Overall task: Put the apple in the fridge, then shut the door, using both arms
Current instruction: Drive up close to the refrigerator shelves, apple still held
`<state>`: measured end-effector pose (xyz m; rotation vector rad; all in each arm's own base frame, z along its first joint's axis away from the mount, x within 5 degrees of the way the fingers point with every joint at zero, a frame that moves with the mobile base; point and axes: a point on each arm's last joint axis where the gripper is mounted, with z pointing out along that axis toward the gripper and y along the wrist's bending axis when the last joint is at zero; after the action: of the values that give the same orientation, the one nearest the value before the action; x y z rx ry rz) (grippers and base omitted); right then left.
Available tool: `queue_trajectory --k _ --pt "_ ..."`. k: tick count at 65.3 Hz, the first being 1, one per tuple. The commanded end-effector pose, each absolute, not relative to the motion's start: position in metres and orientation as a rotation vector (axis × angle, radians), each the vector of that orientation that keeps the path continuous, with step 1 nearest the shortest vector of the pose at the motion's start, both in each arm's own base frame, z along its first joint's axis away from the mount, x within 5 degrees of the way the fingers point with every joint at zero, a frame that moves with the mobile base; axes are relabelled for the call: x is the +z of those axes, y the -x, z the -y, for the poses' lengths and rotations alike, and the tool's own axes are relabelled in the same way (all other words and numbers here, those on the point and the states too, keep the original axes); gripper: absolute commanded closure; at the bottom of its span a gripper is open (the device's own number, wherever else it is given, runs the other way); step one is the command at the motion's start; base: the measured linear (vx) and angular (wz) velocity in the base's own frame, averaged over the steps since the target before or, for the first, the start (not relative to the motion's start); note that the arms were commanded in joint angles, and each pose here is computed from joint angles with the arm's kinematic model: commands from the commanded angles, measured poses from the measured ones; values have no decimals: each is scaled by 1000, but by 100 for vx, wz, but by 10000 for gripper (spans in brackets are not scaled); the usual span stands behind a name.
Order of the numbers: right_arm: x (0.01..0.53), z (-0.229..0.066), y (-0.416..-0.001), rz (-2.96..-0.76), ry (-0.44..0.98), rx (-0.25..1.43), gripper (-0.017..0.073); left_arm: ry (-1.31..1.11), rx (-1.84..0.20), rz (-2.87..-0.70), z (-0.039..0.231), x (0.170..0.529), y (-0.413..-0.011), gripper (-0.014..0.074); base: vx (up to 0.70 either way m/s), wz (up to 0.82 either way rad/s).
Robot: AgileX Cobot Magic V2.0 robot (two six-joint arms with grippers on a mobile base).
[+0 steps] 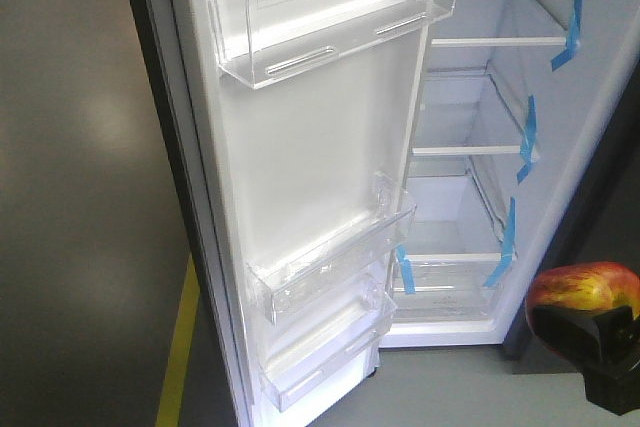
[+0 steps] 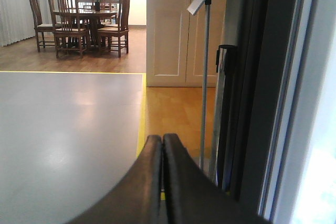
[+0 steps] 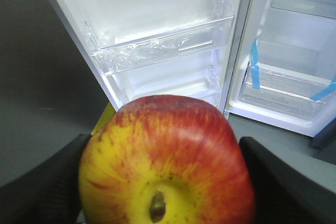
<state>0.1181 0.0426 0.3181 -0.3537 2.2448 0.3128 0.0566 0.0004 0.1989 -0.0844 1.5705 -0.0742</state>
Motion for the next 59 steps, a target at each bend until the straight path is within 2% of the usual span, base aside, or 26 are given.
queue_trajectory --k 1,59 --pt "331 -43 -122 -2155 330 317 397 85 -90 -1506 0 197 -56 599 7 1" --pt "331 -43 -122 -2157 330 317 397 85 -90 -1506 0 197 -56 599 6 1"
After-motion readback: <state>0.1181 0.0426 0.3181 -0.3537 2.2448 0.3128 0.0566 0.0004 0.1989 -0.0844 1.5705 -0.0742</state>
